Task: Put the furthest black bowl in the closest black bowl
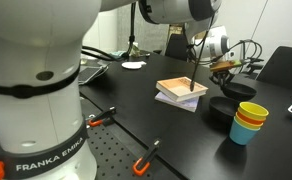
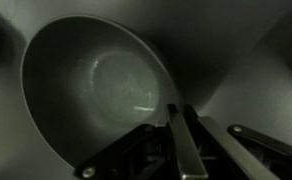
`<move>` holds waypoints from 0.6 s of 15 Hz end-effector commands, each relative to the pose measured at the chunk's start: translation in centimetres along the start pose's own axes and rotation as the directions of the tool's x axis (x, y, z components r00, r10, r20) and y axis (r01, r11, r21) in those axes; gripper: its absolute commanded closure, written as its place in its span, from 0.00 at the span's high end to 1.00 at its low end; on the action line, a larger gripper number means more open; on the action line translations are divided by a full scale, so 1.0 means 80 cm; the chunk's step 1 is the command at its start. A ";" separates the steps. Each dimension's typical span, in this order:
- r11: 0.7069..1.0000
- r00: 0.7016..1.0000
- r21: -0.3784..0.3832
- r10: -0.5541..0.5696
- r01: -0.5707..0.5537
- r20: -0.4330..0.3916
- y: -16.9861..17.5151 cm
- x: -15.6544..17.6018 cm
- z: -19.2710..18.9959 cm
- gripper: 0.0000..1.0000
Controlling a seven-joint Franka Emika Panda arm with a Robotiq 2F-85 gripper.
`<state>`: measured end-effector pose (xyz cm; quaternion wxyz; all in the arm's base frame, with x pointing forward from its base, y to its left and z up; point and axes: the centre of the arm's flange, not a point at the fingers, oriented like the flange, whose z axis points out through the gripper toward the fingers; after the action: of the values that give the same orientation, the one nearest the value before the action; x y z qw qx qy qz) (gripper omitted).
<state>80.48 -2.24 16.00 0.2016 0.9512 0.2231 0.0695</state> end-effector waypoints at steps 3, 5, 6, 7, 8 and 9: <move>0.988 0.999 -0.152 0.036 -0.040 -0.030 0.011 0.017 -0.061 0.10; 0.986 0.997 -0.148 0.073 -0.077 -0.027 0.015 0.019 -0.091 0.09; 0.986 0.996 -0.138 0.088 -0.090 -0.024 0.018 0.019 -0.111 0.11; 0.985 0.994 -0.134 0.105 -0.107 -0.022 0.022 0.019 -0.128 0.10; 0.984 0.993 -0.130 0.121 -0.121 -0.009 0.029 0.018 -0.150 0.11; 0.983 0.991 -0.126 0.133 -0.131 0.007 0.037 0.016 -0.170 0.10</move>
<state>81.58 0.33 24.04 0.2533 0.9454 0.1780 0.1015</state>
